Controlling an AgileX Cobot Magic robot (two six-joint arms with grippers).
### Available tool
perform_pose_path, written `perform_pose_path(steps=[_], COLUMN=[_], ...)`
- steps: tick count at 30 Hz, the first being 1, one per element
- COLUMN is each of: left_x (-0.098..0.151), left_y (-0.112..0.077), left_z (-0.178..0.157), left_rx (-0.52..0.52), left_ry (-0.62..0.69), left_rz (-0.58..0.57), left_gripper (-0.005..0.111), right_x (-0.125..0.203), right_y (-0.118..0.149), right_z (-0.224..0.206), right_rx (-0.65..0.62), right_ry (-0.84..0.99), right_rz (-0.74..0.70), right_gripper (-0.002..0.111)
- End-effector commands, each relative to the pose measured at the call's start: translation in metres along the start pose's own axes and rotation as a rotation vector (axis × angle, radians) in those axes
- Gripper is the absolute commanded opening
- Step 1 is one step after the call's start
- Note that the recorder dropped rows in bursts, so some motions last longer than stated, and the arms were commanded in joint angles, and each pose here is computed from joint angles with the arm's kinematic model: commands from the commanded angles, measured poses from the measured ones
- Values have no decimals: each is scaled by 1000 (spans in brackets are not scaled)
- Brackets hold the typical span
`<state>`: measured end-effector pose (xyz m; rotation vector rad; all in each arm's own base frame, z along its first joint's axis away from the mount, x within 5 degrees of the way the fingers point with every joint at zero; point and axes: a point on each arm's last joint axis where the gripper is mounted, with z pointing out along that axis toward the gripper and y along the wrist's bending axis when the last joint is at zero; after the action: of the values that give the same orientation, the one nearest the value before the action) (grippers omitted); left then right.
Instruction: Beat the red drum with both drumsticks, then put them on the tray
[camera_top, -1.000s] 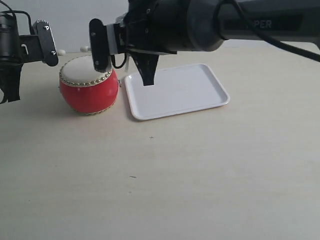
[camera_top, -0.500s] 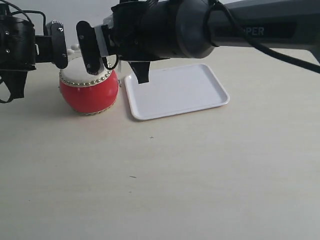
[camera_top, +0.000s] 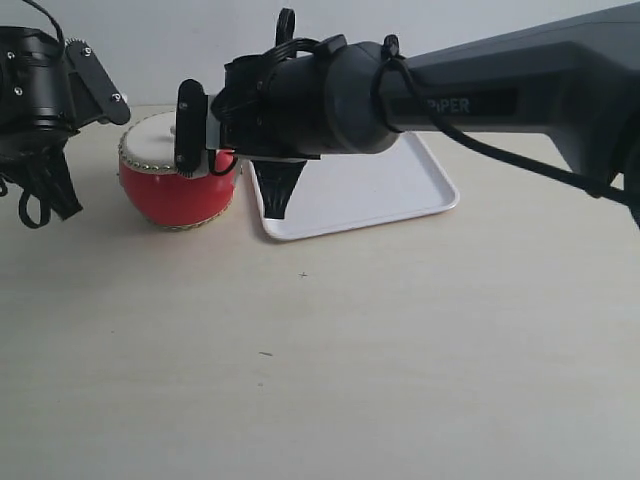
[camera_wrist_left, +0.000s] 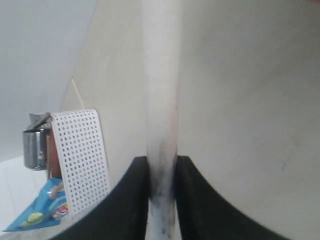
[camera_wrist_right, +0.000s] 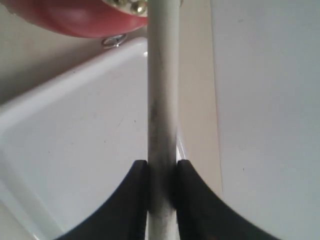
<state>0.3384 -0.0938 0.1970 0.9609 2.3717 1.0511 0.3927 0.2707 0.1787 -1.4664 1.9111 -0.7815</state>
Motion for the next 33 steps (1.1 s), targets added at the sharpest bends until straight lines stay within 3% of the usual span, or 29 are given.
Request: perform_pose_path(steps=[1, 8, 22, 25, 27, 30, 33], left_x=[-2, -3, -5, -11, -14, -16, -14], left_y=[-3, -2, 0, 15, 18, 8, -17], left_z=[-3, -3, -3, -9, -13, -7, 14], left_rx=[39, 37, 11, -47, -15, 45, 111], left_ry=[-9, -19, -38, -17, -12, 0, 109], left_rz=[-57, 86, 76, 37, 12, 40, 131], left_gripper=[0, 0, 0, 0, 0, 0, 0], right_x=[2, 2, 1, 1, 0, 0, 1], right_y=[-8, -15, -15, -15, -15, -15, -15], right_z=[-5, -11, -10, -10, -10, -10, -11], right_rx=[21, 58, 57, 57, 55, 56, 59], right_ry=[15, 4, -1, -7, -11, -12, -10], right_rz=[62, 41, 50, 50, 51, 73, 88], right_gripper=[0, 0, 0, 0, 0, 0, 0])
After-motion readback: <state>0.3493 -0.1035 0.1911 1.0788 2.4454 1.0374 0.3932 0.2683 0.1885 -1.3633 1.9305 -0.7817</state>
